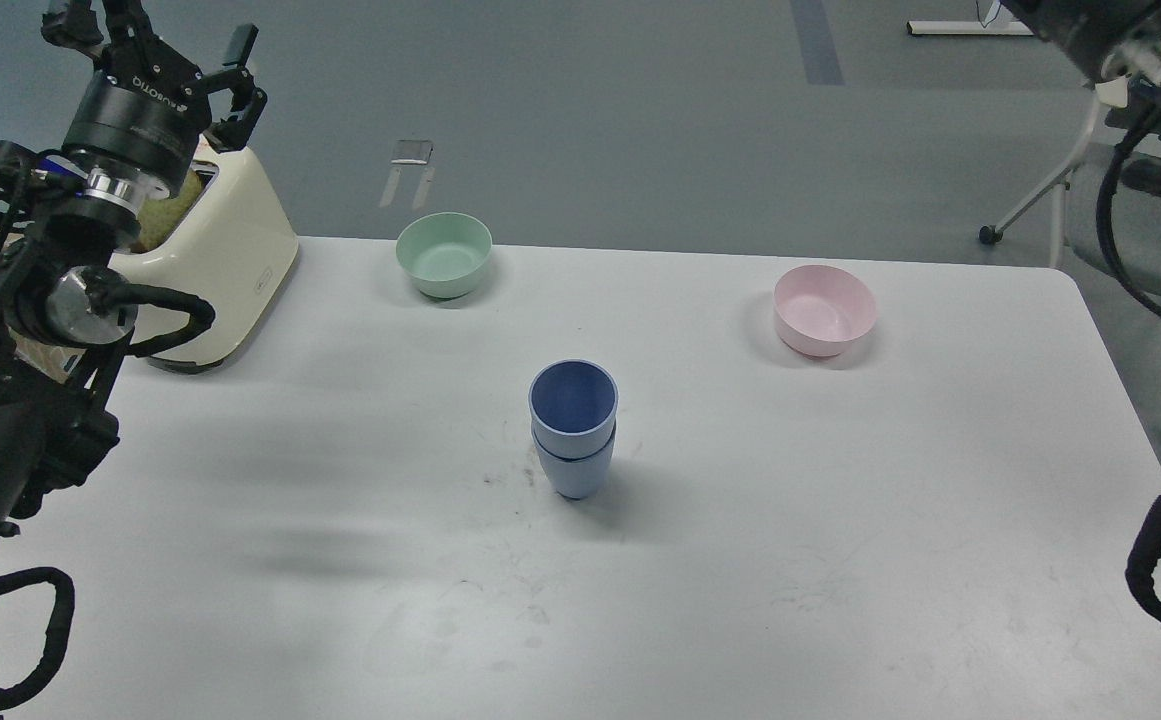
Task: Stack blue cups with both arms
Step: 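Release the stacked cups and withdraw the right hand upward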
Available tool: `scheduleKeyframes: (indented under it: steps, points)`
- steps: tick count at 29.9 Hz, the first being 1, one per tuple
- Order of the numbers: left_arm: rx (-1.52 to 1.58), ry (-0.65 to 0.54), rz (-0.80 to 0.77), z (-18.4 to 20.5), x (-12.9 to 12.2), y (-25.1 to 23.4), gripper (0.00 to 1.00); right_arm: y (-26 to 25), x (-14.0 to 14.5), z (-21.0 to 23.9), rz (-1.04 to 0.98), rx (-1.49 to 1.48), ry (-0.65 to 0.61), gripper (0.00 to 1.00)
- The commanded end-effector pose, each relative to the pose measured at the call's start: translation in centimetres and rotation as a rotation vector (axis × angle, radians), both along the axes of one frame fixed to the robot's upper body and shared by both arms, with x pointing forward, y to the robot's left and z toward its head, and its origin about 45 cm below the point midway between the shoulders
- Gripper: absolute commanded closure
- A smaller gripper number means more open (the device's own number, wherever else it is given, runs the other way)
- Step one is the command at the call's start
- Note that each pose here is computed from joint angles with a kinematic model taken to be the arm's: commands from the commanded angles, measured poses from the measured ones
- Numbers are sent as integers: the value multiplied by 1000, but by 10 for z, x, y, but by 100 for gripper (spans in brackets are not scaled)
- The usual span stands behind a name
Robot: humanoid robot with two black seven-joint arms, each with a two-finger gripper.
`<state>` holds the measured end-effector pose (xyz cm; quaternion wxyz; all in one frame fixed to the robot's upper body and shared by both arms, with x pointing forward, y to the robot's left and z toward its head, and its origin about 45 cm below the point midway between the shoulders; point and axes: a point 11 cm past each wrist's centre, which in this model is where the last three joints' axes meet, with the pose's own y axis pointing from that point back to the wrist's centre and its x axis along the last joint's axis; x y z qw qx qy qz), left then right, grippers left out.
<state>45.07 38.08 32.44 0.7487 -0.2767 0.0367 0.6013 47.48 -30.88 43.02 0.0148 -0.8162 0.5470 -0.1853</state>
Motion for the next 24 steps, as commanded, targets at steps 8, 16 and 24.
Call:
scheduleKeyframes:
  steps: [8, 16, 24]
  points:
    - [-41, 0, -36, -6, -2, 8, 2, -117, -1, -59, -69, 788, 137, 0]
    - [-92, 67, 26, -31, 0, 27, 2, -128, -16, -98, -103, 856, 188, 0]
    - [-96, 44, -13, -26, 0, 20, 3, -133, -21, -111, -125, 866, 202, 0]
